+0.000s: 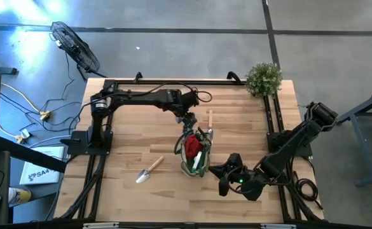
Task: Pick & Place Garden tools in Gardening bag
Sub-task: Put the shear scissors into the gardening bag
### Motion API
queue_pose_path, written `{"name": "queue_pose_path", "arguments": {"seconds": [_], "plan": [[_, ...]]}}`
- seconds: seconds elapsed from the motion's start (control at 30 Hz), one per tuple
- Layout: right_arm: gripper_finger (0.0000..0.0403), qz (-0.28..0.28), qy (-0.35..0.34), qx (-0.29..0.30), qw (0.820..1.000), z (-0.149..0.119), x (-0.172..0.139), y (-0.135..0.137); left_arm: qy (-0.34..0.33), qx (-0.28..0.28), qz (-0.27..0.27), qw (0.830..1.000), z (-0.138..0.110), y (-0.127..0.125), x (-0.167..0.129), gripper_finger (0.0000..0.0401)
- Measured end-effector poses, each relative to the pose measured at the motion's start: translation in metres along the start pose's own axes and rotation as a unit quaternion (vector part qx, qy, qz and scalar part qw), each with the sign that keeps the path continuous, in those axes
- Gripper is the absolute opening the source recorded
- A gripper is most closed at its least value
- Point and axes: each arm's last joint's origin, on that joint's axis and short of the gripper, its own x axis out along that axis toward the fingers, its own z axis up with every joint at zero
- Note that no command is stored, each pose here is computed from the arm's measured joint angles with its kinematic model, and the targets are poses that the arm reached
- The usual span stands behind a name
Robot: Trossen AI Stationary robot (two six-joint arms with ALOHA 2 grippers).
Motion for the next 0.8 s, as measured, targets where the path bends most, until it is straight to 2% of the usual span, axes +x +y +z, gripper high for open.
{"name": "queue_pose_path", "arguments": {"seconds": [0.17, 0.23, 0.5, 0.8], "plan": [[0.0003, 0.002, -0.001, 0.003, 1.0, 0.0, 0.0, 0.0, 0.011, 0.0, 0.0, 1.0, -0.001, -0.002, 0.018, 0.023], [0.0003, 0.002, -0.001, 0.003, 1.0, 0.0, 0.0, 0.0, 0.021, 0.0, -0.014, 1.0, -0.002, -0.003, 0.019, 0.023], [0.0003, 0.002, -0.001, 0.002, 1.0, 0.0, 0.0, 0.0, -0.009, 0.007, -0.081, 0.997, 0.002, -0.019, 0.018, 0.023], [0.0003, 0.002, -0.001, 0.004, 1.0, 0.0, 0.0, 0.001, -0.009, 0.021, -0.095, 0.995, -0.003, -0.031, 0.016, 0.023]]}}
